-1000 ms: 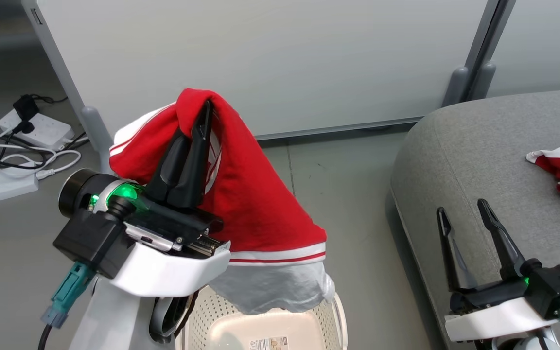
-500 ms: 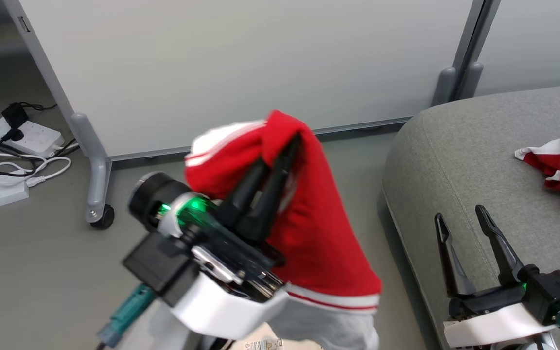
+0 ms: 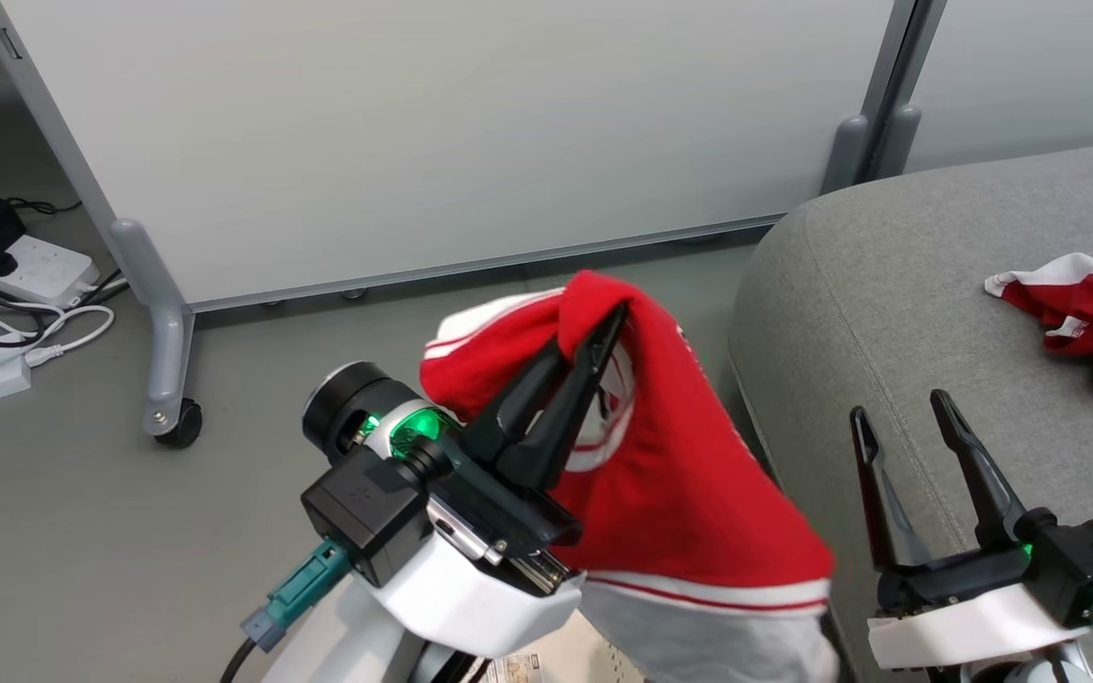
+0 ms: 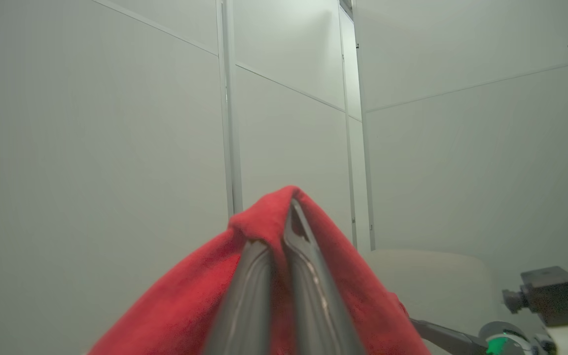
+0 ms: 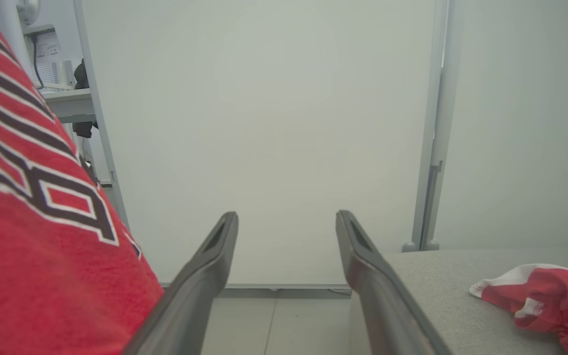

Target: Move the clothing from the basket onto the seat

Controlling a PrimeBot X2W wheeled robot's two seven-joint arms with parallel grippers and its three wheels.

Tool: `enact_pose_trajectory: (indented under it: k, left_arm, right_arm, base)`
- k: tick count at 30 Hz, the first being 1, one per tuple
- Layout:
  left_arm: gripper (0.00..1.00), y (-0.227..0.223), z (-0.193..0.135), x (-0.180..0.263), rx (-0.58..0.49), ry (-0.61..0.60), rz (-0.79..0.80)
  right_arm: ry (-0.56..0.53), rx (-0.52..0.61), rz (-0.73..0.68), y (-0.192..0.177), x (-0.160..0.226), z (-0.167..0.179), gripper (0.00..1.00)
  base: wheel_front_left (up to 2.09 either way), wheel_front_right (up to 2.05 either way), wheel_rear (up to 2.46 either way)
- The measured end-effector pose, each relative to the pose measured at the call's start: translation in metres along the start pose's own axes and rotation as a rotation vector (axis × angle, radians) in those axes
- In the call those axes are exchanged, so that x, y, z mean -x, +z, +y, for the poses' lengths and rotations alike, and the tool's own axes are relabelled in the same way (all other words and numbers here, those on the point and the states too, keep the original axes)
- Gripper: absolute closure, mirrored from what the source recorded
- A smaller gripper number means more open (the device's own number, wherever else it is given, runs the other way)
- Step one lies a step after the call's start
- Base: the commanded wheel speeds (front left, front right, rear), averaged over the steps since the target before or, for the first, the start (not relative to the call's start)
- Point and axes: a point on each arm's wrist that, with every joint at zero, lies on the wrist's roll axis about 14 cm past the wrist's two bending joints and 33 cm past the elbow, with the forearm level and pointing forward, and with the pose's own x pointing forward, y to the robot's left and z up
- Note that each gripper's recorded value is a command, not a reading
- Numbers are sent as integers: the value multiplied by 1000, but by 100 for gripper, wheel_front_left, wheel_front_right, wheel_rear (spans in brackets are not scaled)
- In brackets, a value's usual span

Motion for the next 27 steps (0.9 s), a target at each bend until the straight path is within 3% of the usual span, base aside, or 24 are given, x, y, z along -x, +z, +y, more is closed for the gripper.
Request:
enact_pose_trajectory:
  k: [6, 14, 19, 27]
  left_arm:
    - [100, -4, 9, -1, -6, 21, 8]
    - [100, -8, 15, -2, -20, 31, 19]
    - [100, -11, 16, -1, -27, 31, 28]
    - [100, -15, 13, 0, -31, 20, 43]
  right_arm:
    - [34, -28, -34, 11, -2, 7, 0]
    - [296, -74, -6, 13, 13, 64, 0]
    - [449, -34, 57, 1, 33, 91, 0]
    - [478, -20, 50, 1, 30, 98, 0]
  base:
    - [0, 0, 0]
    - [0, 0, 0]
    - [0, 0, 0]
    - [0, 0, 0]
